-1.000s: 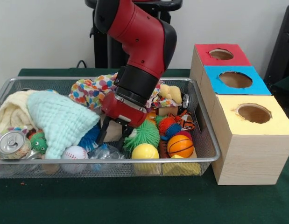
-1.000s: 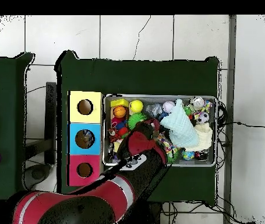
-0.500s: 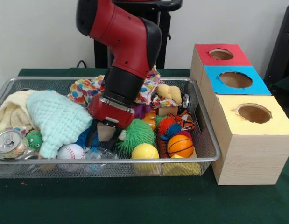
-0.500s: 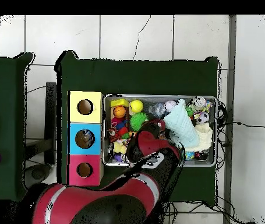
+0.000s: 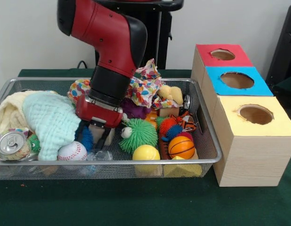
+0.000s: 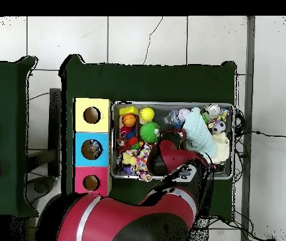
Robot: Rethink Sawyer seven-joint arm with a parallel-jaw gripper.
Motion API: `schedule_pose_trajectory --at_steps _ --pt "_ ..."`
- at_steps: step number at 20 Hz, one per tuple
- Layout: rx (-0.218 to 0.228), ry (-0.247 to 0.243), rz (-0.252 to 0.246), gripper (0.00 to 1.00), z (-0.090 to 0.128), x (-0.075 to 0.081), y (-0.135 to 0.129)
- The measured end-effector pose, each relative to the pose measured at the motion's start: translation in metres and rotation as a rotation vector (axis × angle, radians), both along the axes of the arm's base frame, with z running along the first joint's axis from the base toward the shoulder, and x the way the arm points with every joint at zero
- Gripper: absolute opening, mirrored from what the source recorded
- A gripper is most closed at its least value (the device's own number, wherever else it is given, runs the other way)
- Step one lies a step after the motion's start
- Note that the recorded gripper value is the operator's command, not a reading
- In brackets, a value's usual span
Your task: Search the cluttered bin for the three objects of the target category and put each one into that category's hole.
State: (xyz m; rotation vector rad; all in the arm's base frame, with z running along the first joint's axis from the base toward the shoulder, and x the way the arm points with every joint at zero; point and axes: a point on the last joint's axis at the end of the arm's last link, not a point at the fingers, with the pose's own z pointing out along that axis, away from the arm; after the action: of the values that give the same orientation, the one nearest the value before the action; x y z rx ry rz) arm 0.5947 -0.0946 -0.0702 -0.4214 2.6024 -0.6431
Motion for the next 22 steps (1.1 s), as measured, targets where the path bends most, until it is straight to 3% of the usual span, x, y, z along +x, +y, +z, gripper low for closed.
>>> schedule_pose_trajectory --at_steps 8,13,16,22 --pt "0.070 -0.013 0.038 1.00 -0.001 0.008 0.012" --pt "0.235 -0.014 -0.049 1.00 -0.003 0.019 -0.001" --pt "0.301 -0.018 -0.087 1.00 0.000 0.021 -0.014" --pt "0.355 -0.029 -0.096 1.00 0.003 0.021 -0.019"
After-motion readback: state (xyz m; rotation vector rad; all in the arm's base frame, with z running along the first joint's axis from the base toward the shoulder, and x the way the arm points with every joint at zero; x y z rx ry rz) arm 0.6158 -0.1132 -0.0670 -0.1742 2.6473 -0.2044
